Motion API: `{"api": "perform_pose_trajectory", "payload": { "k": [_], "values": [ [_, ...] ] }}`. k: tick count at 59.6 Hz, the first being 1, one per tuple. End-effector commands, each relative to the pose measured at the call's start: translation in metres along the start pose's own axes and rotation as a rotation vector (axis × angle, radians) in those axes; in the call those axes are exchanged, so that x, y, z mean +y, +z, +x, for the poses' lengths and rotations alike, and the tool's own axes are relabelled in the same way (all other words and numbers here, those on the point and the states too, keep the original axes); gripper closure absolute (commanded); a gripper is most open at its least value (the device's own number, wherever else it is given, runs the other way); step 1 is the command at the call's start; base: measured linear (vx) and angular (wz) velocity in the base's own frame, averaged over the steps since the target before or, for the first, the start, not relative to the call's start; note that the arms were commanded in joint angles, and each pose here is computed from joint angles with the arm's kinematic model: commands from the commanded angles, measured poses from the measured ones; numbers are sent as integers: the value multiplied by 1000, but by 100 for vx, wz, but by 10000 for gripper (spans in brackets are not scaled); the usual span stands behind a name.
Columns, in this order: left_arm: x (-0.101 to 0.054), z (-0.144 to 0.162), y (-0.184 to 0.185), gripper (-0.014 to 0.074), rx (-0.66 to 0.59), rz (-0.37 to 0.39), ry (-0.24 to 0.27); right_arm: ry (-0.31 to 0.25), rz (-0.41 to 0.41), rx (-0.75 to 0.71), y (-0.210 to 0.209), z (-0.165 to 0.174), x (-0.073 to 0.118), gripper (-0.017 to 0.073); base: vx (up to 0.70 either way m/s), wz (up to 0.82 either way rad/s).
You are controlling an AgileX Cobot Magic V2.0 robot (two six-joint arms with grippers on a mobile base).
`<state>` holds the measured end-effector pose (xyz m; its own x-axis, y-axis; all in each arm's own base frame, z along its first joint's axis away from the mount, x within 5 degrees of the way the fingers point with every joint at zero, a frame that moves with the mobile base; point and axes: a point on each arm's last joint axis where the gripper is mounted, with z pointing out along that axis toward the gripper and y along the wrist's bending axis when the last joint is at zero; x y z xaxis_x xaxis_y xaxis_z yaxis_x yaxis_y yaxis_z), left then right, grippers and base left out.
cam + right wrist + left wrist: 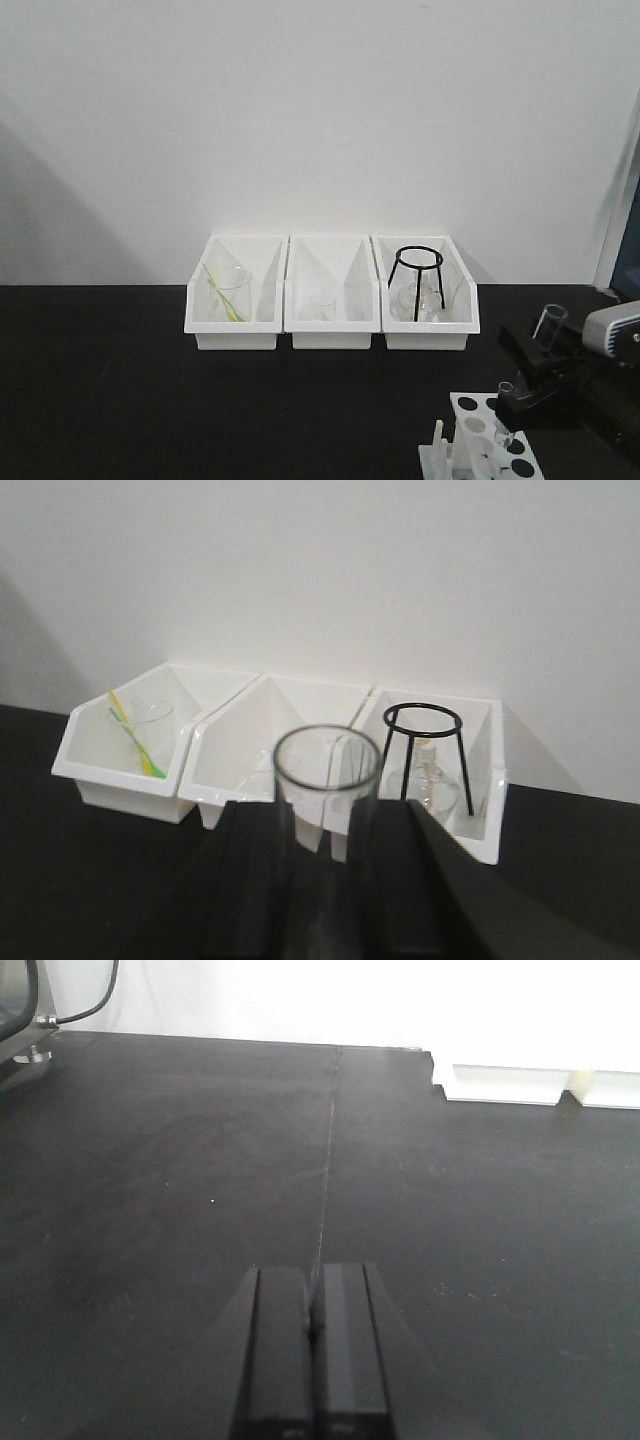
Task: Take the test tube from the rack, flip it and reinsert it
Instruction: 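Lower the flipped test tube into the rack hole with the right gripper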
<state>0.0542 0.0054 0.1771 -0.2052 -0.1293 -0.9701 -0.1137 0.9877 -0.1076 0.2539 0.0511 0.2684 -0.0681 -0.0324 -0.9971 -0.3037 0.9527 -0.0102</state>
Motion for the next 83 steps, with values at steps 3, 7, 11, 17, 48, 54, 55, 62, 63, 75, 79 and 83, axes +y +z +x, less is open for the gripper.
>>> {"api": "perform_pose_trajectory", "payload": {
  "k": [3,7,11,17,48,54,55,62,63,75,79,83],
  "values": [
    [-2,-8,-1,600,-96,23,-3,19,-41,-97,7,-11,2,432,0,0],
    [-2,-8,-1,600,-96,23,-3,22,-48,-94,12,-6,2,432,0,0],
    [-2,-8,-1,600,-96,23,-3,24,-49,-73,16,1,2,432,0,0],
    [-2,-8,-1,600,-96,23,-3,24,-55,-43,21,9,2,432,0,0],
    [-2,-8,-1,600,-96,23,-3,39,-87,92,43,53,2,426,0,0],
    [-2,-8,-1,600,-96,23,-3,43,-87,95,43,54,2,398,0,0],
    [-2,-8,-1,600,-96,23,-3,43,-87,95,43,54,2,391,0,0],
    [-2,-8,-1,600,-96,23,-3,52,-87,95,43,54,2,309,0,0],
    [-2,-8,-1,600,-96,23,-3,58,-86,96,43,54,2,296,0,0],
    [-2,-8,-1,600,-96,23,-3,105,-115,108,43,55,5,95,0,0],
    [-2,-8,-1,600,-96,23,-3,91,-129,110,43,55,6,62,0,0],
    [-2,-8,-1,600,-96,23,-3,75,-139,94,40,50,7,47,0,0]
  ]
}}
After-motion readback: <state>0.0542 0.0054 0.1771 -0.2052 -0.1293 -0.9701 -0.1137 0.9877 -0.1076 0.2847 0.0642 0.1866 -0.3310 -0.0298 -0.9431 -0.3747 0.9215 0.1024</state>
